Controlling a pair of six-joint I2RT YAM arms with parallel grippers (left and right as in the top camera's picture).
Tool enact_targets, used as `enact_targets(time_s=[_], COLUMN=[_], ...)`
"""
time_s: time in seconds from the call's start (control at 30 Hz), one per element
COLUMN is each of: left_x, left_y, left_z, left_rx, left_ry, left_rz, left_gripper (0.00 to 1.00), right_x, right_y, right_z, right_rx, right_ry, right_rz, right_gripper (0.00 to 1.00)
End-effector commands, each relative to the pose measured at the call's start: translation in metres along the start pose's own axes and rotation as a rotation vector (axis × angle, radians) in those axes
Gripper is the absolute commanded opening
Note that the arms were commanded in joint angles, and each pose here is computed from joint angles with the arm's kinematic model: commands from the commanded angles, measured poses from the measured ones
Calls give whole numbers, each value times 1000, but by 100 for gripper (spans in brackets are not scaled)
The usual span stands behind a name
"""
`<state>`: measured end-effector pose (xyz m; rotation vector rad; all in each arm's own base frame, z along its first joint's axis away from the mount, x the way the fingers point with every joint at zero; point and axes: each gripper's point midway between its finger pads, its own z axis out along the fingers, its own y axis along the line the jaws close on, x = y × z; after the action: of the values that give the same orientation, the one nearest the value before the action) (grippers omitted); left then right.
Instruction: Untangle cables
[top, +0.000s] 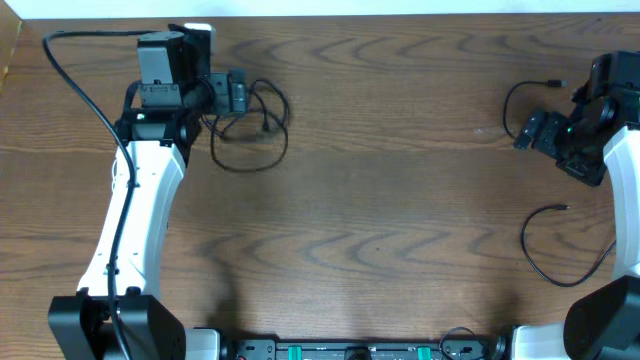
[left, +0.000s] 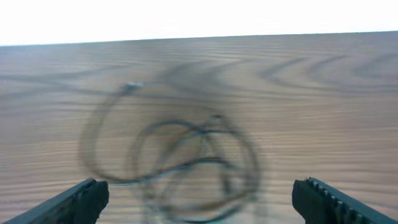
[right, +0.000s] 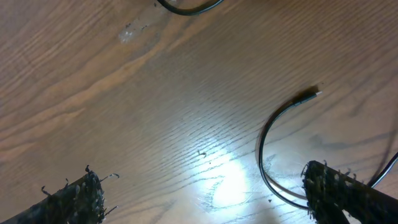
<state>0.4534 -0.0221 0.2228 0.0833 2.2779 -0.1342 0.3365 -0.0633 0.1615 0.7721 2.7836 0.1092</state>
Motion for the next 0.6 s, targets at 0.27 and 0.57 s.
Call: enact_targets(time_s=[0.27, 0.57], left_x=[32, 49], left_y=[-151, -188], left_z=[-20, -22], left_rx=[559, 534], left_ry=[176, 209], left_rz=[-101, -7], left_gripper=[99, 99], right_x=[15, 75], right_y=[-59, -92], right_z=[10, 74], right_rx=[265, 280], right_ry=[-14, 154], right_rz=[334, 341], right_gripper=[99, 87])
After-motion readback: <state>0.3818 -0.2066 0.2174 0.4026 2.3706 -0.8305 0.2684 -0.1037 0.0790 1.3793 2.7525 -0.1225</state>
